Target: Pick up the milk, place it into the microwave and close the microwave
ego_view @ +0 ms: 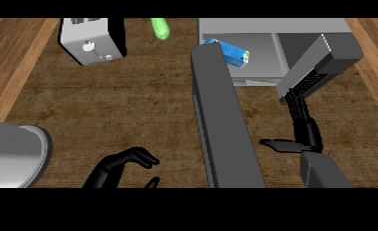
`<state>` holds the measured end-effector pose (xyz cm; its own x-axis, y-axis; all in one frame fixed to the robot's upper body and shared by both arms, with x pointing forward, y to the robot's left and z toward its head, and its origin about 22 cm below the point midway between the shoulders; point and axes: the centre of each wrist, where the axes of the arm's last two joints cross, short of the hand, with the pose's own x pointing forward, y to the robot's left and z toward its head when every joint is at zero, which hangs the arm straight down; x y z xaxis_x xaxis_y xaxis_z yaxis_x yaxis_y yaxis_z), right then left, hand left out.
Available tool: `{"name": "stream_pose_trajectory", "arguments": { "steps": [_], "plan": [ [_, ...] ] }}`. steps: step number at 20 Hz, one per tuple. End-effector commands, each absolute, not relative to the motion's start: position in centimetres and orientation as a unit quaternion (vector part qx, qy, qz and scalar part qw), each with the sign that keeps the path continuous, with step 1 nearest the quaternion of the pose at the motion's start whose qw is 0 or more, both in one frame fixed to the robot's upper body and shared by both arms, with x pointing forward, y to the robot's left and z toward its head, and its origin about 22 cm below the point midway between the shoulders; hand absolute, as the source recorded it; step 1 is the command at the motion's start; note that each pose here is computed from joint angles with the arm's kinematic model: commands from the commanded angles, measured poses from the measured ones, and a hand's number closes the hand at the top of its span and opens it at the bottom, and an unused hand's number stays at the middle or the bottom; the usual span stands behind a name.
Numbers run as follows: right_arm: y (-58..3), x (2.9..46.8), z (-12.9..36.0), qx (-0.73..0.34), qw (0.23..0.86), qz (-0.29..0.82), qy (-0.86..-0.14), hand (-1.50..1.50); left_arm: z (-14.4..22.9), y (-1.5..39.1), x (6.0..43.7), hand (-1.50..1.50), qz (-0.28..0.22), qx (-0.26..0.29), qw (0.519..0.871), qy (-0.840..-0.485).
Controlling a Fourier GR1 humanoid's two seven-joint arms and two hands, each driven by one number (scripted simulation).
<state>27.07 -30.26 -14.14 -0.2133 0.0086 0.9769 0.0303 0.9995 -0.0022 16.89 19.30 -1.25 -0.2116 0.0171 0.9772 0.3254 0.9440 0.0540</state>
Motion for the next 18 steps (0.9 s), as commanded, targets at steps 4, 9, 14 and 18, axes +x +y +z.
{"name": "stream_pose_trajectory", "arguments": {
  "steps": [4,9,14,18],
  "plan": [
    [-32.0,24.2,-14.5,0.045,0.582,-0.028,-0.811,-1.50,-2.8,18.3,17.3,1.50,-0.214,-0.101,0.620,-0.748],
    [-34.9,23.2,-13.0,0.044,0.572,-0.020,-0.819,-1.50,-3.5,15.9,19.5,1.50,-0.304,-0.111,0.625,-0.710],
    [-36.4,21.1,-11.2,0.046,0.569,-0.017,-0.821,-1.50,-4.4,11.2,18.7,1.50,-0.323,-0.148,0.624,-0.696],
    [-36.3,19.2,-9.1,0.045,0.561,-0.014,-0.826,-1.50,-5.9,9.1,20.4,1.50,-0.335,-0.150,0.618,-0.695]
  ]
}}
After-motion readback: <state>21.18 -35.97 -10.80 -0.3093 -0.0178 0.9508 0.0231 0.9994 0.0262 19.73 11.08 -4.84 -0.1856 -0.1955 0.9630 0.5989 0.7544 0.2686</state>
